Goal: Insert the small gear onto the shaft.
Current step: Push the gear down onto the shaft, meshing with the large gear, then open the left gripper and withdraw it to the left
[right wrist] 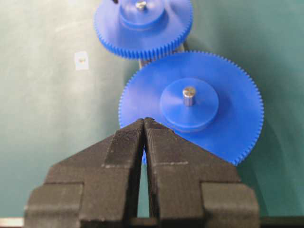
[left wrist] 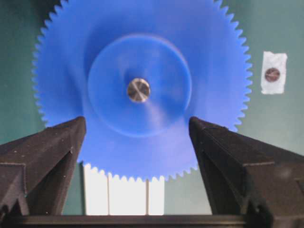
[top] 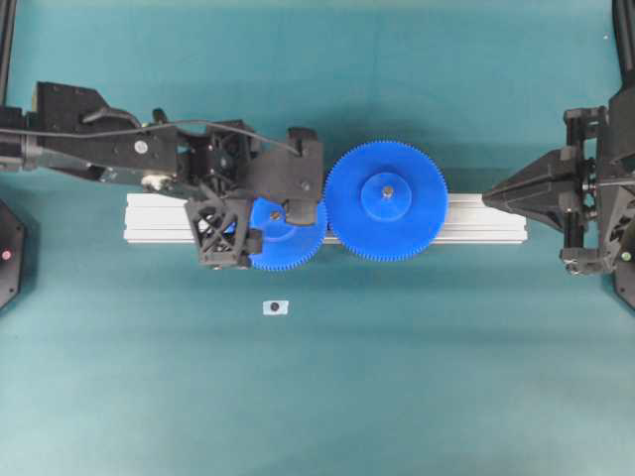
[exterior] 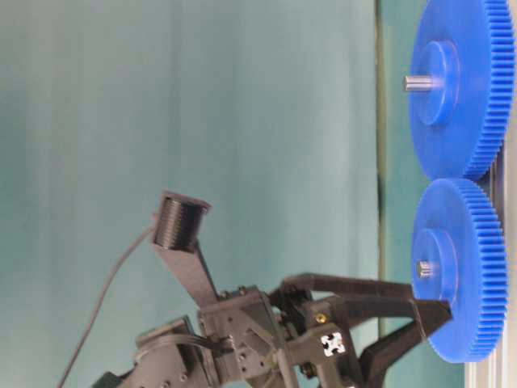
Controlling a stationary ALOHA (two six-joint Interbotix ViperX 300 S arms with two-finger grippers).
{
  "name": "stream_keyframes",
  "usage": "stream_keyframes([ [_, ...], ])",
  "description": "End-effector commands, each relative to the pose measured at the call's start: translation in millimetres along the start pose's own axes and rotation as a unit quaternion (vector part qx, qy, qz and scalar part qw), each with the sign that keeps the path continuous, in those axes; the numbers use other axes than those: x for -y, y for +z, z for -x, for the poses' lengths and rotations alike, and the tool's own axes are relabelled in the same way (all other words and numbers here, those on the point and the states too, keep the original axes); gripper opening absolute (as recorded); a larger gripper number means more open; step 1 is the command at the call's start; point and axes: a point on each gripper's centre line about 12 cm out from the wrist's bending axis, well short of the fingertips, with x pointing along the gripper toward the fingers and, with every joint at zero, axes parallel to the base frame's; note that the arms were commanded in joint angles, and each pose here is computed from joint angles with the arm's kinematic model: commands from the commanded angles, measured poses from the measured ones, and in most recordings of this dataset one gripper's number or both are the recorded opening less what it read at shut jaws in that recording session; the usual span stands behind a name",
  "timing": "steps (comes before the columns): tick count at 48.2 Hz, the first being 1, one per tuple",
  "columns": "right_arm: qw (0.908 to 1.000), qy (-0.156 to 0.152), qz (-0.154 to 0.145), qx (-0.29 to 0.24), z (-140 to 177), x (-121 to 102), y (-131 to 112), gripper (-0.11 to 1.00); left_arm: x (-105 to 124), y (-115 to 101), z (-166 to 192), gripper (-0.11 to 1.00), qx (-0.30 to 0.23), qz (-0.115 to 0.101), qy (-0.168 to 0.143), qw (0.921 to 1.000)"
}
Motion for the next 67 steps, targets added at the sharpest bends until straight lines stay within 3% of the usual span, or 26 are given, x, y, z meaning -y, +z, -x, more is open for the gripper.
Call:
stream_keyframes([
  [1,1.0000,0.001,-0.005,0.008,0.3,-0.4,5.1,0.10,1.0,5.6,7.4,0.86,0.016,0.006,0.001,0.9999],
  [19,0.9999,-0.002,-0.006,0.008,0.2,0.7,4.6,0.10,38.8,21.3,3.2,0.86,0.032,-0.022,-0.022,0.9990],
  [27,0.9999,-0.003,-0.007,0.008,0.2,1.4,4.3,0.10,46.7,31.4,4.2,0.86,0.041,-0.023,-0.027,0.9986],
  [35,0.9999,-0.003,-0.007,0.011,0.9,1.6,5.4,0.10,41.3,39.6,14.2,0.86,0.054,-0.019,-0.023,0.9981],
  [47,0.9999,-0.003,-0.007,0.014,3.2,1.4,5.9,0.10,17.9,30.5,40.2,0.86,0.048,0.004,-0.009,0.9988],
  [67,0.9998,-0.002,-0.007,0.020,7.0,1.4,5.5,0.10,5.2,7.0,137.9,0.86,0.138,0.025,0.006,0.9901],
])
